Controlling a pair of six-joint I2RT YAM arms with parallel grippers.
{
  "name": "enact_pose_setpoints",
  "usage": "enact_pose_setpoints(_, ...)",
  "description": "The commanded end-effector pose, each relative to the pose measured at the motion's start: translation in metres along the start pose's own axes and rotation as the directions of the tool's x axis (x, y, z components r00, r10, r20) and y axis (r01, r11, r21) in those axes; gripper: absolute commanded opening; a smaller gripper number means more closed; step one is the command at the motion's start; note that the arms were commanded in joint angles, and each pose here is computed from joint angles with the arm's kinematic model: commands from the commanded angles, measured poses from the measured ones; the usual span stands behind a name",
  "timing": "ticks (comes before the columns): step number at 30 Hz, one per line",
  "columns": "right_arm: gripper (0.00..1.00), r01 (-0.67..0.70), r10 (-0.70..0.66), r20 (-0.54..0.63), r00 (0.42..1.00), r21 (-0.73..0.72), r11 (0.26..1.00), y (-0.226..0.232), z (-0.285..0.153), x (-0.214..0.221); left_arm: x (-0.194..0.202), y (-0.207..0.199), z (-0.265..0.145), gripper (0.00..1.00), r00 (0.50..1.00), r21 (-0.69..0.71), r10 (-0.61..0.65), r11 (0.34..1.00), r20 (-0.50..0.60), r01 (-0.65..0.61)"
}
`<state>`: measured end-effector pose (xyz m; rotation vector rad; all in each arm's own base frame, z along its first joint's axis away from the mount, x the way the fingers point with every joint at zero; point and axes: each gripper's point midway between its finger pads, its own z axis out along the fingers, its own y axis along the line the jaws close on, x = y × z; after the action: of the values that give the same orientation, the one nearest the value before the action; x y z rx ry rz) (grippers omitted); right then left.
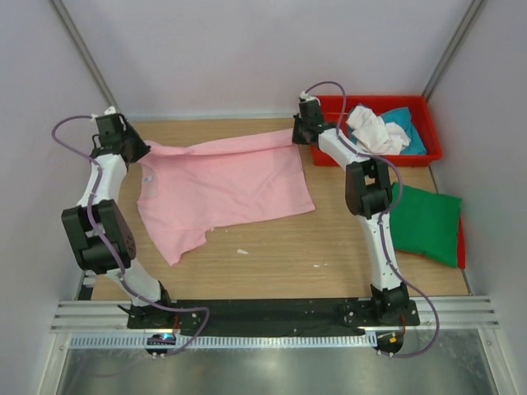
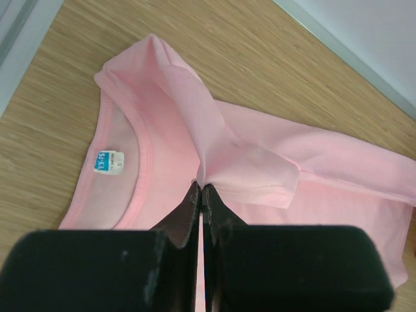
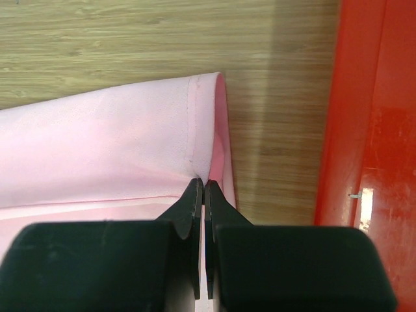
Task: Fold and stack the t-shirts
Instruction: Fold the tshirt
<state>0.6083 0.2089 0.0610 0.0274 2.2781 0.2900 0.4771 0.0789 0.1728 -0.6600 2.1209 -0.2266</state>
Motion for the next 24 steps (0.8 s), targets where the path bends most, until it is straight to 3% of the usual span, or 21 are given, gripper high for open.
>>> enact_pose_setpoints(1,0.01,0.015,-0.013,0.097,0.995,-0.022,1.000,0.011,-0.019,-0.043,-0.003,-0.005,-0.018,0.00,1.000,-0.005,0.007,1.000,0.029,-0.007)
enact_pose_setpoints(9,0.01,0.014,-0.012,0.099,0.995,-0.018,1.000,0.012,-0.017,-0.048,0.039,0.008,-0.028,0.00,0.995,-0.060,-0.084,0.995,-0.046,0.081)
enact_pose_setpoints(18,0.01,0.014,-0.014,0.054,0.998,0.003,1.000,0.005,-0.026,-0.035,0.060,0.027,-0.029,0.00,0.987,-0.161,-0.133,0.980,-0.093,0.117)
enact_pose_setpoints(24,0.01,0.019,-0.020,0.040,0.999,0.020,1.000,0.001,-0.027,-0.032,0.063,0.046,-0.024,0.00,0.975,-0.269,-0.214,0.944,-0.054,0.192)
